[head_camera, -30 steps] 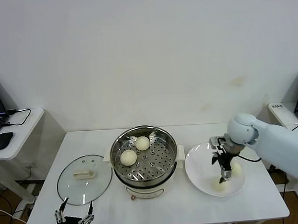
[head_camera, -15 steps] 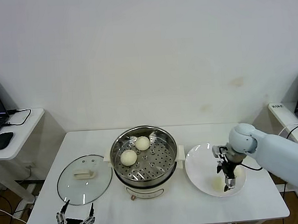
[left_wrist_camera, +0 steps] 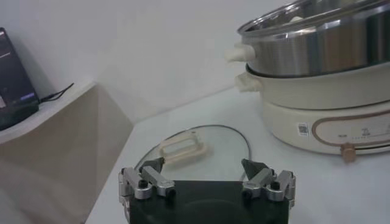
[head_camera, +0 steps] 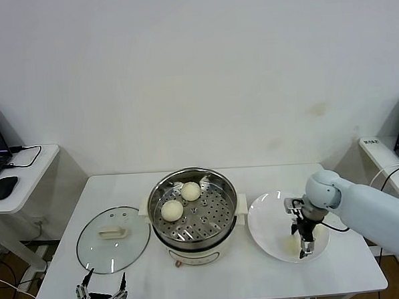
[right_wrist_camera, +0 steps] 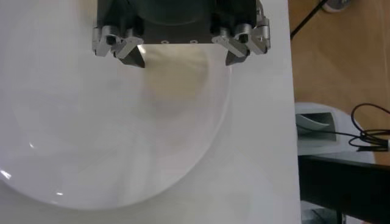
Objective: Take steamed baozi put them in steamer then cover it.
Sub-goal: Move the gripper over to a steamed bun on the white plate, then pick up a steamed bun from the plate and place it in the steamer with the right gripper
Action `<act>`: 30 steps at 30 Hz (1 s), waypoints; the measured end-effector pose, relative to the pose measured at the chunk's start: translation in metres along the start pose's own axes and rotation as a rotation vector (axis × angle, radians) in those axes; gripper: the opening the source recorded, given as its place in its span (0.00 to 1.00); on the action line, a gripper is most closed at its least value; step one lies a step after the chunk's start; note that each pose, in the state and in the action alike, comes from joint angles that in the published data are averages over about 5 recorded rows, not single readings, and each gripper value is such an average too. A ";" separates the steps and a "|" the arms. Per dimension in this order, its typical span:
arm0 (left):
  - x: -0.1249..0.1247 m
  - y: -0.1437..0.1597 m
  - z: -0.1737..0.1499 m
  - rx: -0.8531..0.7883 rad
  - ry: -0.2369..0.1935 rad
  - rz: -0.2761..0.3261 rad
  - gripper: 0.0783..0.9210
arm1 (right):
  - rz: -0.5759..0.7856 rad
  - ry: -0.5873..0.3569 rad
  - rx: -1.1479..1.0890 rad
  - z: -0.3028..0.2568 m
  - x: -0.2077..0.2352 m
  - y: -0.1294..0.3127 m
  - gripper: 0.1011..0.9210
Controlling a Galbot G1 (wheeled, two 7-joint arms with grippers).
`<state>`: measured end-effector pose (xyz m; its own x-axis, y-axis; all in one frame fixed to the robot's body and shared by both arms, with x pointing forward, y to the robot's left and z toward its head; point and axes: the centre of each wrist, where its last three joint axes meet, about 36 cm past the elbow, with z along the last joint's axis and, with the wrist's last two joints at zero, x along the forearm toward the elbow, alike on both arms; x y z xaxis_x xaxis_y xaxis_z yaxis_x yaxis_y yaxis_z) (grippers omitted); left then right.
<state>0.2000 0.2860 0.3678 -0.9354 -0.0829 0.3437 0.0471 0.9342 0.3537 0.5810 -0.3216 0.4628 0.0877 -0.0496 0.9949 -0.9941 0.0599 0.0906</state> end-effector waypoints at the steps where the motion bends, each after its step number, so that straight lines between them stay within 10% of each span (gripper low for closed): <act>1: 0.000 0.000 0.000 0.000 0.000 0.000 0.88 | 0.000 0.000 -0.002 0.000 -0.001 -0.001 0.88; 30: -0.008 -0.004 0.003 0.004 -0.004 0.014 0.88 | 0.011 -0.052 -0.071 0.018 0.018 -0.011 0.64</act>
<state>0.2066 0.2837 0.3609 -0.9360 -0.0687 0.3452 0.0585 0.9368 0.3450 0.5921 -0.3407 0.4789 0.0713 -0.1005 0.9924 -0.9878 0.1311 0.0842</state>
